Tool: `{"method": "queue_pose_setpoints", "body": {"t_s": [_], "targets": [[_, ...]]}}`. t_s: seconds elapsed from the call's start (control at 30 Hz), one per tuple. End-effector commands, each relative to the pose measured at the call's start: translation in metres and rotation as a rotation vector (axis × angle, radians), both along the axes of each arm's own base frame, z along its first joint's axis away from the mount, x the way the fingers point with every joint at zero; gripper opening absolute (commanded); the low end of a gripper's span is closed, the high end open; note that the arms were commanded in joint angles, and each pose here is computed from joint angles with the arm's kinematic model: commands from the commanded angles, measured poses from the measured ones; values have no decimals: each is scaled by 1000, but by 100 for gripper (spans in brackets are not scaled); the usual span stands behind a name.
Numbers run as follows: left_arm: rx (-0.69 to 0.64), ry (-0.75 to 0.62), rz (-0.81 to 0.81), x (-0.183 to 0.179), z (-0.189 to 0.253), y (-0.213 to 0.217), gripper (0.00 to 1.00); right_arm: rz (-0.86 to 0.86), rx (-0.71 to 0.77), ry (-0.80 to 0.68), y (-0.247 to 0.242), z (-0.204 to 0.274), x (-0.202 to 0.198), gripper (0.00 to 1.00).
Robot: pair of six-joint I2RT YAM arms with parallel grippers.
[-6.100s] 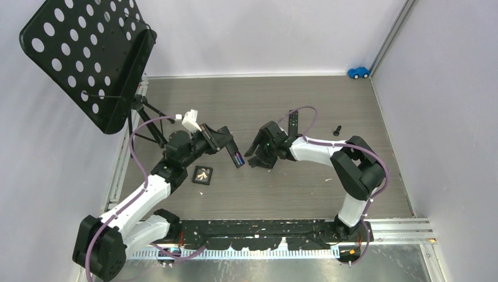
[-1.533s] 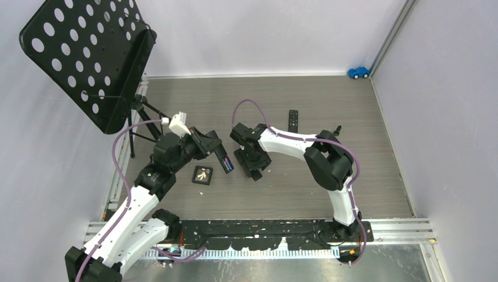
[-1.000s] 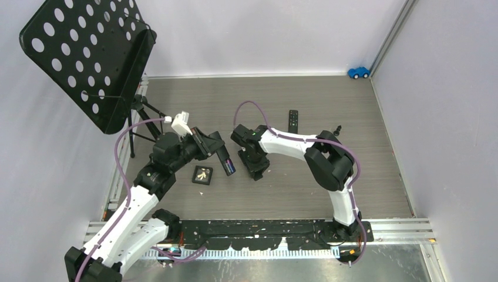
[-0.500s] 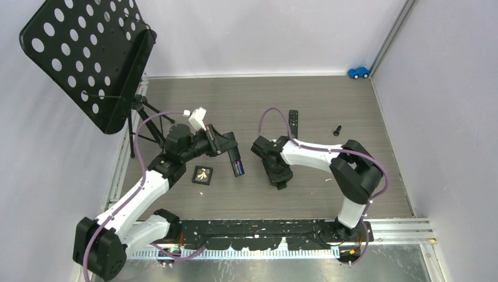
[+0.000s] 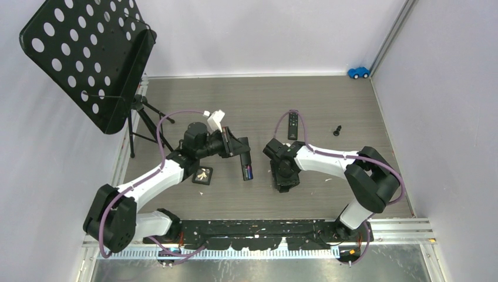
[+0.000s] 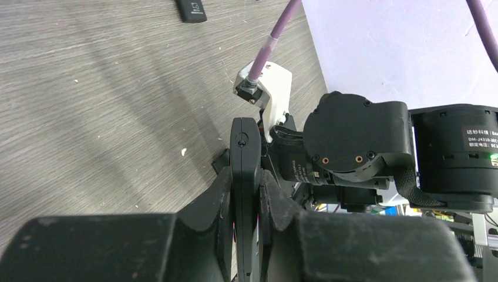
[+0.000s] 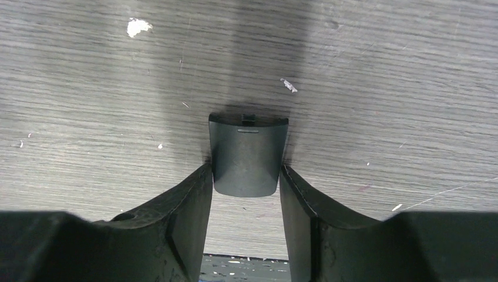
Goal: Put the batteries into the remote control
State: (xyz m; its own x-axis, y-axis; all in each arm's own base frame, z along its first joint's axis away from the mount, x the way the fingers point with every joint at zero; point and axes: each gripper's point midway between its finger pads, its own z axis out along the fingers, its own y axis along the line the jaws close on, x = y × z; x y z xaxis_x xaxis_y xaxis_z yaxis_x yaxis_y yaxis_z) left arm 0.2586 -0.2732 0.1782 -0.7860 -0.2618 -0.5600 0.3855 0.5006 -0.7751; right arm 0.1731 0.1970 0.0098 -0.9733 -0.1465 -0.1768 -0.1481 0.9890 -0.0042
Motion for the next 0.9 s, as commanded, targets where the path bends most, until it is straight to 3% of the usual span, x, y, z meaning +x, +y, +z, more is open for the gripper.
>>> {"method": "queue_pose_setpoints", "body": {"t_s": [0.0,0.13,0.23,0.57,0.87], "targets": [[-40,-109,-59,2,21,-8,0,-36,-9,175,-10,-44,-37,47],[-38,-103,-73,1,17,-10,0,-46,14,178,-8,-46,-36,34],[-39,-91,-70,3,14,-11,0,-37,-1,105,-9,-40,-21,30],[-68,-66,13,14,5,-15,0,-14,163,-216,13,40,29,29],[-96,-57,79,27,7,-15,0,-3,221,-302,16,68,36,30]]}}
